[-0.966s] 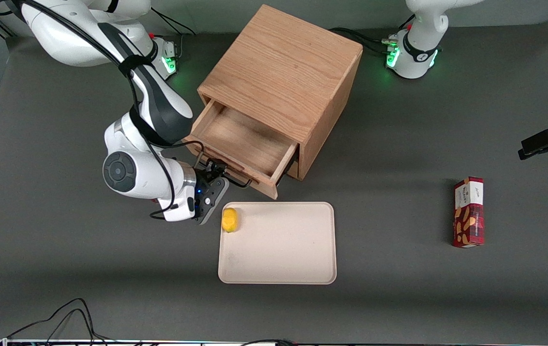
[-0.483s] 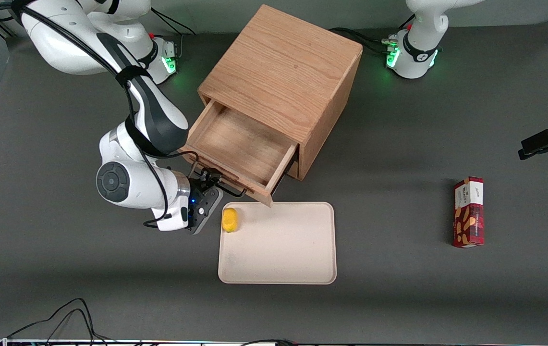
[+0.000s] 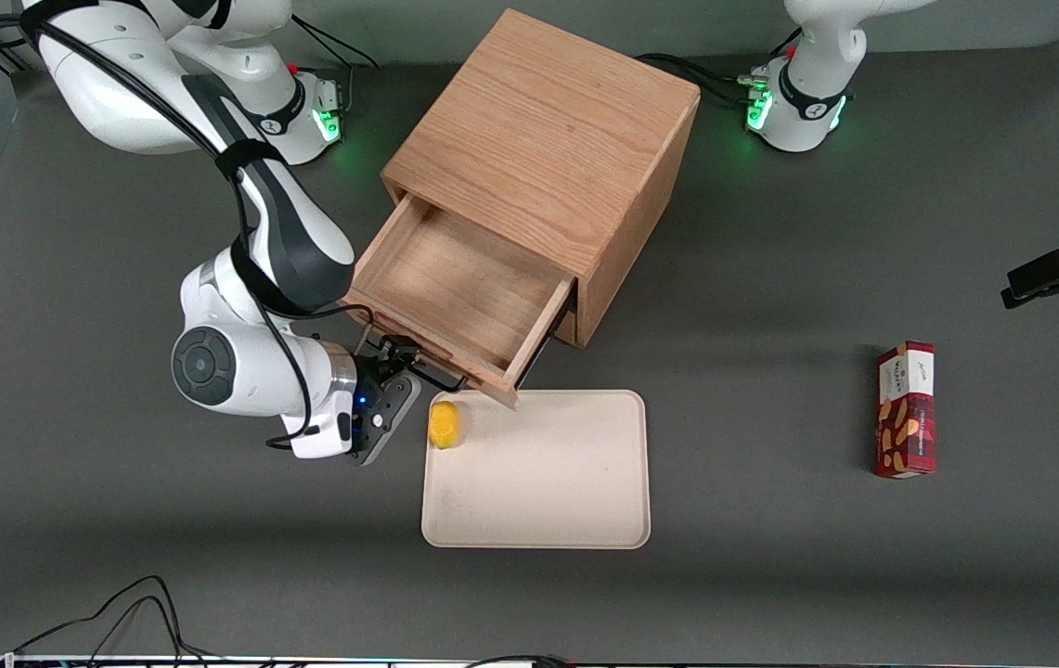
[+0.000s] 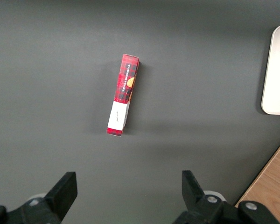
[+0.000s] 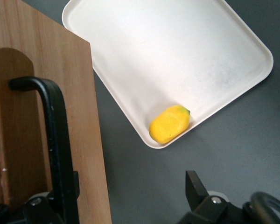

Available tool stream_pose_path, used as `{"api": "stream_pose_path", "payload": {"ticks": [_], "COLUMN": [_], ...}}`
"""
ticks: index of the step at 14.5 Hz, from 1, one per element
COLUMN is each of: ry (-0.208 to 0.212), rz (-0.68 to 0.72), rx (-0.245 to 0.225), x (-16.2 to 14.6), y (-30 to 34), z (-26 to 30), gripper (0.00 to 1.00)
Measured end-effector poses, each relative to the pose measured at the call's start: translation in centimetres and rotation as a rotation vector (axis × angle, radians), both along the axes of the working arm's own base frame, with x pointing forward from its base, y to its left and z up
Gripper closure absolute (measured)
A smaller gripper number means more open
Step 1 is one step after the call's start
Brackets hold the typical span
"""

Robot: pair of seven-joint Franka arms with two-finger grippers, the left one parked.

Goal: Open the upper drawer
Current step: 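Keep pulling the drawer further out with the right gripper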

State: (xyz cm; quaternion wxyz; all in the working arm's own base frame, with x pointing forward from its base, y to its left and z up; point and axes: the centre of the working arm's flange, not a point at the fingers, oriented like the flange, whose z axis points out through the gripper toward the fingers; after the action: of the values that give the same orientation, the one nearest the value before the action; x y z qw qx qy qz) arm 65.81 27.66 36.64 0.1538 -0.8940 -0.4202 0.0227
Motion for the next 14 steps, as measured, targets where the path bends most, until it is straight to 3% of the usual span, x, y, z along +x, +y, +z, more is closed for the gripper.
{"api": "stream_pose_path", "payload": {"ticks": [14], "ry": [0.008], "rz": [0.004], "rx": [-0.018], "x": [2.2], "y": [-2.4], "z": [0.9], "gripper": [0.00]}}
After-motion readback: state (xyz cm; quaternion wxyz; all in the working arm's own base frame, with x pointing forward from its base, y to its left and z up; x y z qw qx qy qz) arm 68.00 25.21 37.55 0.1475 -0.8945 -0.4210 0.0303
